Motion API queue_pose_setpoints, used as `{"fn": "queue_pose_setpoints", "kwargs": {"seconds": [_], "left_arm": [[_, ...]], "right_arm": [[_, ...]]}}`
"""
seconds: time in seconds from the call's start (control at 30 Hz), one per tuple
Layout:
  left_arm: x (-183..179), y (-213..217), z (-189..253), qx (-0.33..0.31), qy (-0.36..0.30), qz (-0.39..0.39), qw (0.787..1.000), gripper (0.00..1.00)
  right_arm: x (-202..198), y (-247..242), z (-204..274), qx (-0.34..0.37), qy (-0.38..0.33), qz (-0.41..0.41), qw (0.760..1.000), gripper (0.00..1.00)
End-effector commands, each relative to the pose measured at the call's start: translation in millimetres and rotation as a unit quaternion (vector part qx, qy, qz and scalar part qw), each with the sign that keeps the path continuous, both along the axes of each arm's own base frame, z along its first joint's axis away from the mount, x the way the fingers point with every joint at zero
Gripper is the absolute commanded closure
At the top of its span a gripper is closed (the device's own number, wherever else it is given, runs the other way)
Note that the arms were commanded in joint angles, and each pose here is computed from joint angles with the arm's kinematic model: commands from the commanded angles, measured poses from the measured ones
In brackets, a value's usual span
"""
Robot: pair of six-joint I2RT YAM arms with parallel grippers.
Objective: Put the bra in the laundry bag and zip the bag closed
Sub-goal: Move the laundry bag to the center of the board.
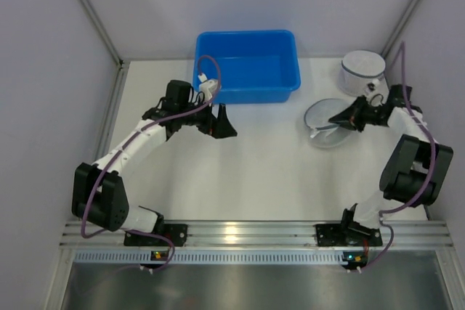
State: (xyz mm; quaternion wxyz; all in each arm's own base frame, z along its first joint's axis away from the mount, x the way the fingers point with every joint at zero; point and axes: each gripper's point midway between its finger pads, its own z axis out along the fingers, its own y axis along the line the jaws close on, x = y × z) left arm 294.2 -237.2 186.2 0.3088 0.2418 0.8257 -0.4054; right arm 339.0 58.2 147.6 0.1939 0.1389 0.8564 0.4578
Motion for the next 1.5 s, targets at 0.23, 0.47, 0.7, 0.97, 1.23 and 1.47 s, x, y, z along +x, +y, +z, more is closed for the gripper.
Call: {"fn": "queue_pose_setpoints", "kwargs": {"seconds": [0.23,0.47,0.7,0.97,1.23,1.47], "left_arm": [[18,-6,21,-0.004,-0.044,-0.010,0.999,0.02],[24,-2,23,0.005,-0.059,0.001,0.998,0.02],[26,6,15,0.022,-0.049,0.037,0.998,0.02],[28,21,1,0.040,-0.013,0.077,0.996,0.02],[48,58,-16,0.068,0.047,0.135,0.987,0.02],[70,104,-14,0.088,0.040,0.175,0.980,0.02]], "right_arm": [[39,-155,-10,-0.051,-0.135,-0.351,0.925,1.00],[57,-193,-16,-0.025,-0.150,-0.446,0.882,1.00],[71,-212,-35,0.000,-0.132,-0.459,0.878,0.76],[55,-203,-26,-0.007,-0.119,-0.427,0.897,0.25],[18,-191,11,-0.075,-0.113,-0.371,0.919,0.00],[-17,-174,41,-0.200,-0.133,-0.216,0.946,0.00]]}}
